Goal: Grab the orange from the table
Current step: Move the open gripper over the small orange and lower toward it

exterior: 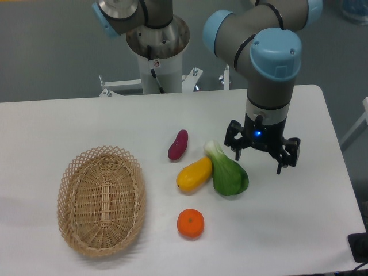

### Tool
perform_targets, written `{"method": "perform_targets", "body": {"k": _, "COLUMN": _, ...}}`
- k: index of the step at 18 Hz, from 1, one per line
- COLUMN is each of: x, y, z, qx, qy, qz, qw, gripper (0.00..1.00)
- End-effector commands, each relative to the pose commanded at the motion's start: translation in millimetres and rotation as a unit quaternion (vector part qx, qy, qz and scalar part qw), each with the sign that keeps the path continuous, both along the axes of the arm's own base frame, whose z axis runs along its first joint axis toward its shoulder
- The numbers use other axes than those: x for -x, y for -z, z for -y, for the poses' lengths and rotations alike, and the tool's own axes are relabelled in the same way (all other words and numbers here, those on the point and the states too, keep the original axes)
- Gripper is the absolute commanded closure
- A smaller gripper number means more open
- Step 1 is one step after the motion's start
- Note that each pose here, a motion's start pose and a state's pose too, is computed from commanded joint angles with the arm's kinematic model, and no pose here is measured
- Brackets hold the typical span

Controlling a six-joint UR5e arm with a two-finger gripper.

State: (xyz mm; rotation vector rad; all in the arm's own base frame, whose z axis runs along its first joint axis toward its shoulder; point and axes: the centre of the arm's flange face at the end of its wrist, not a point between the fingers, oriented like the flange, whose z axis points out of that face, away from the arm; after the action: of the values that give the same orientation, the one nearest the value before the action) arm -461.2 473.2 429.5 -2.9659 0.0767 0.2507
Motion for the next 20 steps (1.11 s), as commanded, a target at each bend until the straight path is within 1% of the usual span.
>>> {"method": "perform_targets", "body": {"k": 3, "x": -2, "y": -1, "z": 2, "qx": 0.001, "qy": 0.005, "qz": 0.000, "qw": 1.0000, "gripper": 0.00}}
{"method": "perform_targets", "body": {"k": 5, "x": -3, "y": 4, "z": 1, "qx": -0.002, "qy": -0.001, "qz": 0.008, "qw": 1.0000, "gripper": 0.00}}
{"method": "perform_targets", "body": {"k": 8, "x": -7, "y": 12, "z": -9, "qx": -0.017, "qy": -0.042, "qz": 0.029, "qw": 0.9986, "gripper": 0.00}}
{"method": "perform_targets", "body": {"k": 11, "x": -16, "y": 28, "z": -28, "qx": -0.017, "qy": -0.055, "qz": 0.038, "qw": 0.9976, "gripper": 0.00}}
{"method": "perform_targets", "body": {"k": 12, "x": -22, "y": 40, "z": -43, "qx": -0.023, "qy": -0.067, "qz": 0.035, "qw": 0.9969, "gripper": 0.00}}
{"method": "perform_targets", "body": {"k": 13, "x": -29, "y": 51, "z": -52, "qx": -0.022, "qy": -0.073, "qz": 0.041, "qw": 0.9962, "gripper": 0.00}}
{"method": "perform_targets", "body": {"k": 14, "x": -33, "y": 66, "z": -58, "qx": -0.016, "qy": -0.075, "qz": 0.052, "qw": 0.9957, "gripper": 0.00}}
{"method": "perform_targets", "body": {"k": 18, "x": -55, "y": 122, "z": -84, "qx": 0.015, "qy": -0.053, "qz": 0.088, "qw": 0.9946, "gripper": 0.00}}
{"method": "perform_targets", "body": {"k": 20, "x": -57, "y": 134, "z": -88, "qx": 0.016, "qy": -0.071, "qz": 0.101, "qw": 0.9922, "gripper": 0.00}}
